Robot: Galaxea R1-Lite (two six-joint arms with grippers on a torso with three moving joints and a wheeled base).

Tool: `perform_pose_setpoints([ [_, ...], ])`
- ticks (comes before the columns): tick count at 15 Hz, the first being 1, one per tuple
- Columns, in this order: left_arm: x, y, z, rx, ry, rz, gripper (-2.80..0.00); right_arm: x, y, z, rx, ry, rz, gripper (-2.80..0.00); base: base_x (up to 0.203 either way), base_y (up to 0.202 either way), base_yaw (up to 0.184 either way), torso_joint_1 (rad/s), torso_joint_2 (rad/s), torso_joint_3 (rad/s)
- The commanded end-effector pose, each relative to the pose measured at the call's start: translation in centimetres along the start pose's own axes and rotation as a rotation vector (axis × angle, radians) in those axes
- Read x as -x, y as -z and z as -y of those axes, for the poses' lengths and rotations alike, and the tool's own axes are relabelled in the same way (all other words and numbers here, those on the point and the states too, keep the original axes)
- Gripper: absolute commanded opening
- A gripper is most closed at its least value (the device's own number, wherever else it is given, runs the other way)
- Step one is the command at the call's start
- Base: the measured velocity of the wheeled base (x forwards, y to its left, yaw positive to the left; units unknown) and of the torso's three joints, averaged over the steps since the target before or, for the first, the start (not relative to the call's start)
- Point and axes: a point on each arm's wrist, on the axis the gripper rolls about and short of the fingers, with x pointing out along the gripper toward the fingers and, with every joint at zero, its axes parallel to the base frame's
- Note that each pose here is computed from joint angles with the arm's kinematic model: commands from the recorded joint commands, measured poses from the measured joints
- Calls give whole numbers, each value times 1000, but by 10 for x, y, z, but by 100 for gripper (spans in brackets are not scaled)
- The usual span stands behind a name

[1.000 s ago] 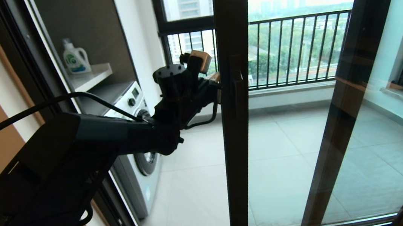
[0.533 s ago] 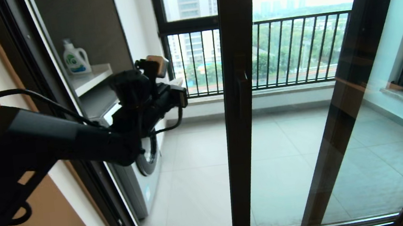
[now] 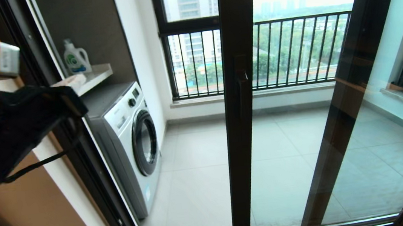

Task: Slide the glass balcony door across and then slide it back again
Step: Open the slid door

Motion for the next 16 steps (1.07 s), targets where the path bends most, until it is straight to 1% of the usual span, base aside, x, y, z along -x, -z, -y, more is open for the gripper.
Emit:
perform_pose_setpoints([
  [1,82,-52,-2,-1,-23,160,-280,-1,3,0,0,-2,-13,-280,0,0,0,0,0,0],
  [3,136,-65,1,6,-27,153,-280,-1,3,0,0,-1,-13,-280,0,0,0,0,0,0],
  [5,190,-68,5,-7,-28,126,-280,-1,3,0,0,-1,-11,-280,0,0,0,0,0,0],
  [8,251,-55,11,-74,-37,79,-280,-1,3,0,0,-1,-12,-280,0,0,0,0,0,0],
  [9,265,-50,13,-98,-60,58,-280,-1,3,0,0,-1,-12,-280,0,0,0,0,0,0],
  [10,277,-47,15,-141,-109,38,-280,-1,3,0,0,-1,-13,-280,0,0,0,0,0,0],
  [11,287,-43,20,-189,-158,40,-280,-1,3,0,0,-1,-12,-280,0,0,0,0,0,0],
  [12,291,-33,22,-224,-171,29,-280,-1,3,0,0,-2,-13,-280,0,0,0,0,0,0],
  [13,290,-17,21,-232,-160,-7,-280,-1,3,0,0,-2,-12,-280,0,0,0,0,0,0],
  [15,289,26,18,-237,-135,-69,-280,-1,3,0,0,-1,-11,-280,0,0,0,0,0,0],
  [16,291,51,16,-244,-125,-109,-280,-1,3,0,0,-2,-12,-280,0,0,0,0,0,0],
])
